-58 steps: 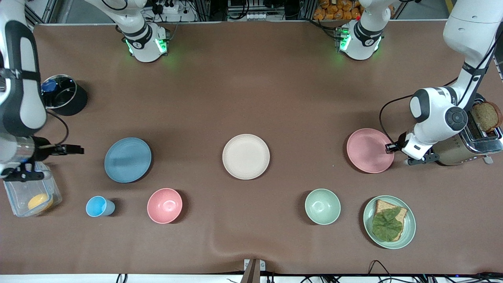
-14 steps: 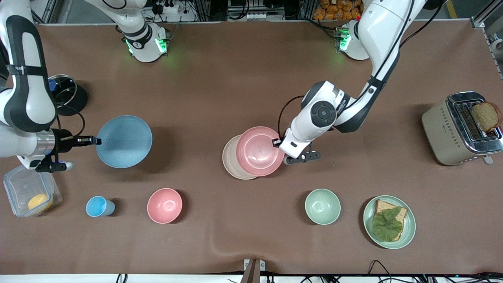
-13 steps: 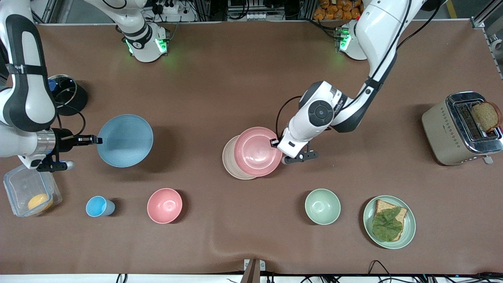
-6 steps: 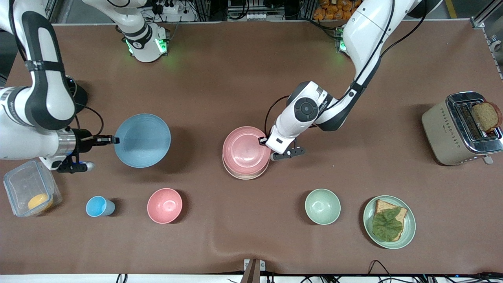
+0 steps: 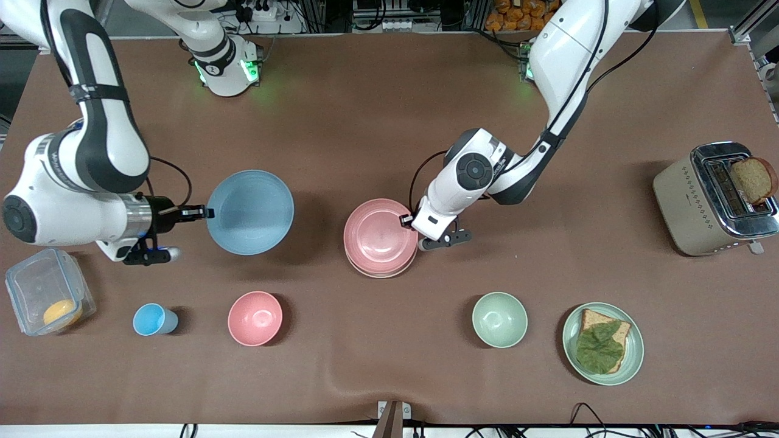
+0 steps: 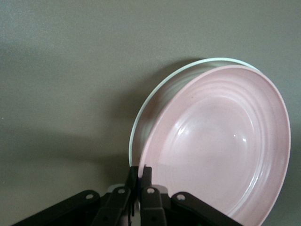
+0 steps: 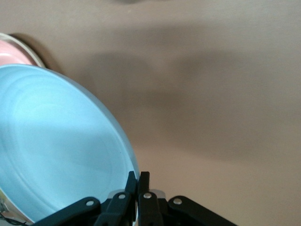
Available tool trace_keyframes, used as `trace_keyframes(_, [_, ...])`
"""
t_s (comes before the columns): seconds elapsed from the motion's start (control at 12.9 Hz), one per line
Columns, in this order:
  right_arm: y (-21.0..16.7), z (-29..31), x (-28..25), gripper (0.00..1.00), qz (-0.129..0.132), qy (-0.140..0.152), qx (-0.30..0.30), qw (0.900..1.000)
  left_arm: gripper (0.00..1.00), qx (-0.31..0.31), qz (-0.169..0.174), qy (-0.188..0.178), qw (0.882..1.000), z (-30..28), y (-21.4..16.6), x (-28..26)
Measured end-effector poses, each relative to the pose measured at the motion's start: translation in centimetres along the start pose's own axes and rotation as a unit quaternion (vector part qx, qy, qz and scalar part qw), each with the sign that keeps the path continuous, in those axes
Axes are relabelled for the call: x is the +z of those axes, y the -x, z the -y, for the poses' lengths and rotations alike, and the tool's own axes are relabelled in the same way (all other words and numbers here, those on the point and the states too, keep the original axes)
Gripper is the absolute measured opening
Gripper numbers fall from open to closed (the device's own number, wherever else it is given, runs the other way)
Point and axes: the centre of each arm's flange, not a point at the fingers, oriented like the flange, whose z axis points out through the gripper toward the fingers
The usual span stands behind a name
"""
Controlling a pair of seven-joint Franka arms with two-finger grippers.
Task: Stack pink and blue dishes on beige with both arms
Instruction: 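Lower the pink plate onto beige while the right gripper carries the blue plate, then open the left gripper and withdraw while the right gripper brings the blue plate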
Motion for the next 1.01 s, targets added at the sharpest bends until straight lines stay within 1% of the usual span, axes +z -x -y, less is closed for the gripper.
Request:
trace_keyframes(0.23, [0.3, 2.4, 1.1, 0.03, 0.018, 0.006, -0.017, 1.0, 0.06, -0.001, -0.002, 0.004, 1.0, 0.1, -0.1, 0.5])
trace_keyframes(0.39, [0.6, 3.0, 1.5, 0.03, 0.028, 0.007, -0.021, 0.999, 0.06, -0.002, -0.001, 0.005, 1.0, 0.2, -0.1, 0.7])
trace_keyframes(0.62, [0.7, 2.9, 1.7, 0.03, 0.034, 0.007, -0.02, 0.999, 0.06, -0.003, -0.007, 0.012, 1.0, 0.0, -0.3, 0.8])
trace_keyframes(0.7, [0.6, 2.8, 1.7, 0.03, 0.032, 0.007, -0.02, 0.999, 0.13, -0.003, -0.008, 0.014, 1.0, 0.0, -0.3, 0.7])
trace_keyframes(1.01, [-0.5, 1.8, 1.6, 0.03, 0.0, 0.009, -0.011, 1.0, 0.56, -0.007, -0.021, 0.023, 0.999, -0.2, -1.5, -0.8])
